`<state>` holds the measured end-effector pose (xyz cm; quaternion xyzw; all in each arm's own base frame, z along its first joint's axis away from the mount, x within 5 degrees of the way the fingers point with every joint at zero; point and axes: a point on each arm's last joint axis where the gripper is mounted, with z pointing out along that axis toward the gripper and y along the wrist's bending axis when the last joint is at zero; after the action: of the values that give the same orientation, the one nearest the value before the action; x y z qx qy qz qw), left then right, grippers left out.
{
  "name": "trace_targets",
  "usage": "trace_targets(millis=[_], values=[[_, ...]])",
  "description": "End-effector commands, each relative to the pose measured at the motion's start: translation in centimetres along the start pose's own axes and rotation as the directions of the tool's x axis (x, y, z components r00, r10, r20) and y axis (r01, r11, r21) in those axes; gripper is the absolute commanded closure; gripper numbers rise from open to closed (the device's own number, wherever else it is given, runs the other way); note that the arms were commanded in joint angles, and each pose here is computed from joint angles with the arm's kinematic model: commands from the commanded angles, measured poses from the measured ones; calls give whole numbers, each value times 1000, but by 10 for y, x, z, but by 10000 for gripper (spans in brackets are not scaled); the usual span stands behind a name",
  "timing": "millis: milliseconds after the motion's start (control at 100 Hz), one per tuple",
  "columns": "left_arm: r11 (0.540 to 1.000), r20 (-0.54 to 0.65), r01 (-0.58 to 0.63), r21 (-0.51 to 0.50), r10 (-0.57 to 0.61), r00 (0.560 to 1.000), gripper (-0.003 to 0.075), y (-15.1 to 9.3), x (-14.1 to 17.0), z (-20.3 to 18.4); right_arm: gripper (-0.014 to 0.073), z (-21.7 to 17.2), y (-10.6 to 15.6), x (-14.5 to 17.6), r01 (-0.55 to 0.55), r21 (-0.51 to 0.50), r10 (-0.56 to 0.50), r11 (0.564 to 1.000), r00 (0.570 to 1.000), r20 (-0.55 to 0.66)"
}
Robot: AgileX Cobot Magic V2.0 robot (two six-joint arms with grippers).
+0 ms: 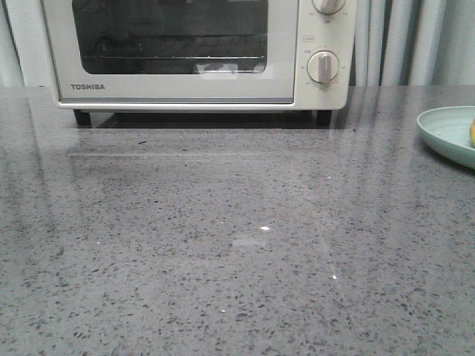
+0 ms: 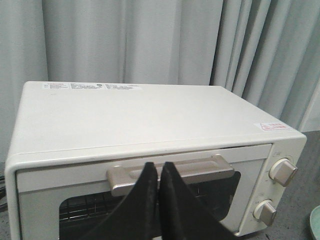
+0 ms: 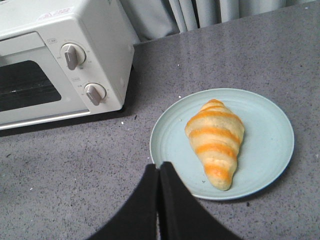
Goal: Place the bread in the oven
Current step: 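Move the left gripper to the toaster oven door handle, then pull the oven door handle down with the left gripper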
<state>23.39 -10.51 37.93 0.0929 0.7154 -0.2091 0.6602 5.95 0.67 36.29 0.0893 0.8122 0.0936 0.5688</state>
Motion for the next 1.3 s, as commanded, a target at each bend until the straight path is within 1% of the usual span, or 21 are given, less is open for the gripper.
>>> trace_targets(millis=[0, 170, 360, 640, 890, 1050, 1290], values=[[999, 121, -5, 54, -2, 993, 742, -8, -22, 10, 662, -2, 3, -13, 9, -6, -8, 1000, 997, 73], [998, 122, -4, 60, -3, 993, 742, -9, -23, 36, 662, -2, 3, -13, 9, -6, -8, 1000, 997, 73], [999, 94, -2, 55, -3, 996, 742, -8, -18, 61, 662, -2, 3, -14, 9, -6, -8, 1000, 997, 75], [999, 57, 0, 48, -3, 998, 742, -6, -7, 86, 662, -2, 3, -14, 9, -6, -8, 1000, 997, 77], [999, 18, 3, 41, -3, 1000, 742, -2, 7, 98, 662, -2, 3, -14, 9, -6, -8, 1000, 997, 77], [1000, -48, 3, 16, -2, 999, 742, 2, 19, 104, 662, -2, 3, -14, 9, -6, -8, 1000, 997, 79], [1000, -138, 1, -13, -3, 990, 742, 2, 27, 98, 662, -3, 3, -14, 9, -7, -8, 1000, 996, 84]])
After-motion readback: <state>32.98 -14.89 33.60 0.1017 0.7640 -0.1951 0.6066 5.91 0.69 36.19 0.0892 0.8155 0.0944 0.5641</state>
